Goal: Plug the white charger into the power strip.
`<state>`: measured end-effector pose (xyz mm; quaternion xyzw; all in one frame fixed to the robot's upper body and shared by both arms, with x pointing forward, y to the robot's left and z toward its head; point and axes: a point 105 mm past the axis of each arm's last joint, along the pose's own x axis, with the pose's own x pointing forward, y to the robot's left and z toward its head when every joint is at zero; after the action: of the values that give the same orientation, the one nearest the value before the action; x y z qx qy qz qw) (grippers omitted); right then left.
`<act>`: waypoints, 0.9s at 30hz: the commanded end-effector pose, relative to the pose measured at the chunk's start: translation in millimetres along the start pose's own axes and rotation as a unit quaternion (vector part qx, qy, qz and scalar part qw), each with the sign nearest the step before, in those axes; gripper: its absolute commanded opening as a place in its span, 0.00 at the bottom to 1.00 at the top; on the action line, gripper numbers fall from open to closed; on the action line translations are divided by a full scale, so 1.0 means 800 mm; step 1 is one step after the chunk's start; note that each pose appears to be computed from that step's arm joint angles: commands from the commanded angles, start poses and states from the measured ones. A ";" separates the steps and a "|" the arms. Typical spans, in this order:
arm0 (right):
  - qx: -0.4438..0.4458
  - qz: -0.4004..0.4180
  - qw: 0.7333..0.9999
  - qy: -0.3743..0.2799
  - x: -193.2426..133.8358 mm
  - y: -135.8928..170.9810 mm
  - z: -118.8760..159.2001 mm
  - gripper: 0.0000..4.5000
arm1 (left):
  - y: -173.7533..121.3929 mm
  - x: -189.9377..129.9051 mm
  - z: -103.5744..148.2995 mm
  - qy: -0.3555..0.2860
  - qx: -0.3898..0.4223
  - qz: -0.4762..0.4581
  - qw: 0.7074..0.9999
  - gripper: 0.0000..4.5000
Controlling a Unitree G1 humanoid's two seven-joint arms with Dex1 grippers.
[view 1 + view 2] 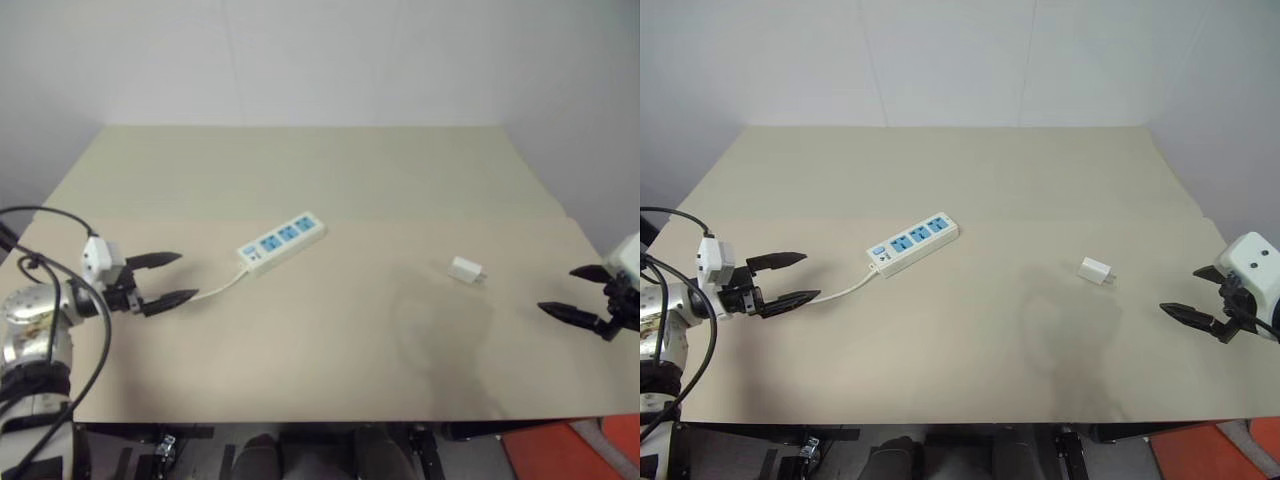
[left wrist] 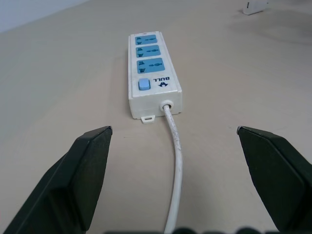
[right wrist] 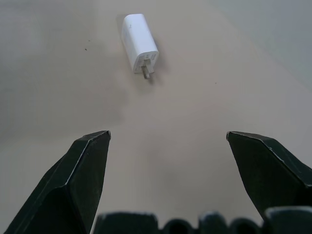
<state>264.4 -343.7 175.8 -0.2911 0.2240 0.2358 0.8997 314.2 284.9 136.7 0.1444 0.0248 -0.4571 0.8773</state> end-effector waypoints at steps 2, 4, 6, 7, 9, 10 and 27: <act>-0.013 -0.020 0.999 -0.022 -0.013 -0.008 0.016 1.00 | 0.005 0.002 0.009 -0.005 0.021 0.002 1.000 1.00; -0.013 -0.021 0.999 -0.021 -0.014 -0.008 0.016 1.00 | 0.006 0.003 0.009 -0.005 0.021 0.001 1.000 1.00; -0.013 -0.022 0.999 -0.021 -0.014 -0.009 0.016 1.00 | 0.006 0.004 0.009 -0.004 0.021 0.001 1.000 1.00; -0.013 -0.022 0.999 -0.021 -0.015 -0.009 0.016 1.00 | 0.006 0.004 0.008 -0.004 0.021 0.001 1.000 1.00; -0.013 -0.023 0.999 -0.020 -0.015 -0.009 0.015 1.00 | 0.006 0.004 0.008 -0.004 0.019 0.002 1.000 1.00; -0.013 -0.023 0.999 -0.021 -0.016 -0.009 0.015 1.00 | 0.006 0.004 0.007 -0.004 0.019 0.003 1.000 1.00; -0.033 -0.019 0.998 -0.043 -0.005 0.006 0.044 1.00 | -0.003 0.071 -0.044 0.016 -0.005 0.025 1.000 1.00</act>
<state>266.4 -330.0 186.6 -0.3089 0.2034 0.2344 0.8990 342.6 250.1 88.2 0.1357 0.0454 -0.4413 0.8859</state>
